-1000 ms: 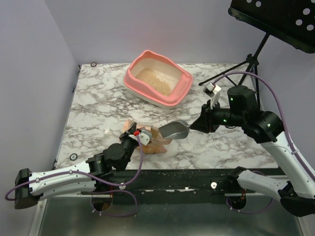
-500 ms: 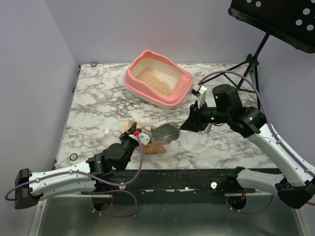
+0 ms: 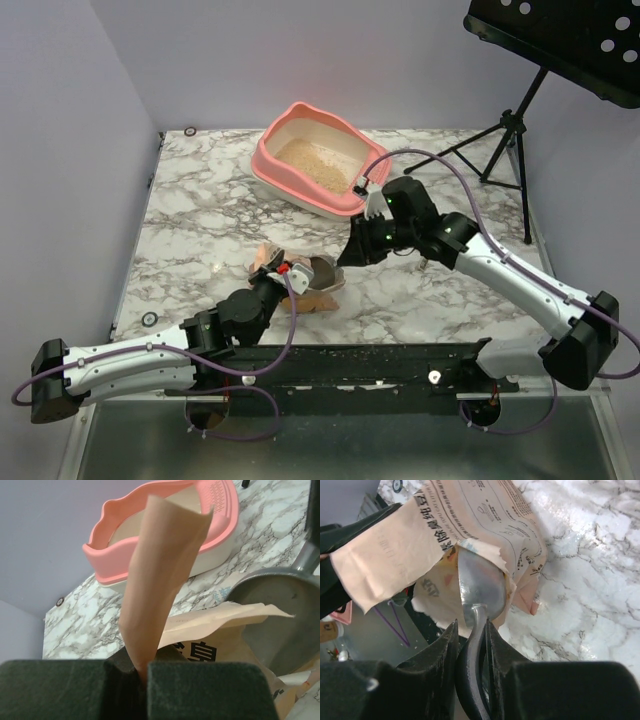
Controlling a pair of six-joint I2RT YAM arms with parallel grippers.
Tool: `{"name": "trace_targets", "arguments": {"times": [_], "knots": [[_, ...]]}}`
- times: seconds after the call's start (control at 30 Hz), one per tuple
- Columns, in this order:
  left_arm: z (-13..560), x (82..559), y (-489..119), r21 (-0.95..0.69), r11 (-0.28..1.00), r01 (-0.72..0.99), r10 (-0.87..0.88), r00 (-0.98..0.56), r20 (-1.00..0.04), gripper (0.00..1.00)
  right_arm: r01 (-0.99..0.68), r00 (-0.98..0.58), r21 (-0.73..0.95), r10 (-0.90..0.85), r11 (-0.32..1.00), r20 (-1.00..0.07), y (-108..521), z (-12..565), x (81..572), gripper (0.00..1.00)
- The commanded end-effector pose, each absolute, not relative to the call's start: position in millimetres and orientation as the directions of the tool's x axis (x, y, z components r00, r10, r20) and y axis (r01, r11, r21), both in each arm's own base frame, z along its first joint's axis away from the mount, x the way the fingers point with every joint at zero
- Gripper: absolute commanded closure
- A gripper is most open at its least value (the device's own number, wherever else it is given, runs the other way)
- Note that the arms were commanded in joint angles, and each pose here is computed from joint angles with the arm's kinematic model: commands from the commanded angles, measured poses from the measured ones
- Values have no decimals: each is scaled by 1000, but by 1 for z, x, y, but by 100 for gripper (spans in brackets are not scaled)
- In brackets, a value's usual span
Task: Fill the litter box with clean litter
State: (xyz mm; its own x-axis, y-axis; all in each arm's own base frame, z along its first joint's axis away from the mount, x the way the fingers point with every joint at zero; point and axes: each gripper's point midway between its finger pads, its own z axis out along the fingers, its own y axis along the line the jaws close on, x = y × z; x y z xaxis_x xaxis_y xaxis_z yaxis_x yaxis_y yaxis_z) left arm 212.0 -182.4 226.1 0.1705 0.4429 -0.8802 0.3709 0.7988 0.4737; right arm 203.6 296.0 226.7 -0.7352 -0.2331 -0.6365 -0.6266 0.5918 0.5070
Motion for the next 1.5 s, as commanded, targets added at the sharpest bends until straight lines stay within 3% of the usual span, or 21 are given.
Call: {"name": "trace_targets", "arguments": {"times": [0.0,0.2,0.43,0.9,1.2,1.47], "knots": [[259,210,-193,371,839,397,312,207,-927,100,-487,-796,510,-120,709,-593,301,192,231,99],[261,209,-194,364,838,406,303,207,-930,100,-406,-829,519,-63,752,-556,301,170,240,99],[261,209,-192,361,840,405,300,208,-931,100,-283,-896,621,29,731,-443,314,128,234,99],[258,210,-193,378,837,396,320,206,-925,100,-276,-952,878,17,390,-307,368,121,210,99],[258,211,-189,390,839,380,333,207,-920,100,-332,-930,912,78,242,-360,369,168,205,99],[258,211,-189,393,839,377,337,207,-919,100,-295,-944,952,131,80,-303,360,204,191,99]]}}
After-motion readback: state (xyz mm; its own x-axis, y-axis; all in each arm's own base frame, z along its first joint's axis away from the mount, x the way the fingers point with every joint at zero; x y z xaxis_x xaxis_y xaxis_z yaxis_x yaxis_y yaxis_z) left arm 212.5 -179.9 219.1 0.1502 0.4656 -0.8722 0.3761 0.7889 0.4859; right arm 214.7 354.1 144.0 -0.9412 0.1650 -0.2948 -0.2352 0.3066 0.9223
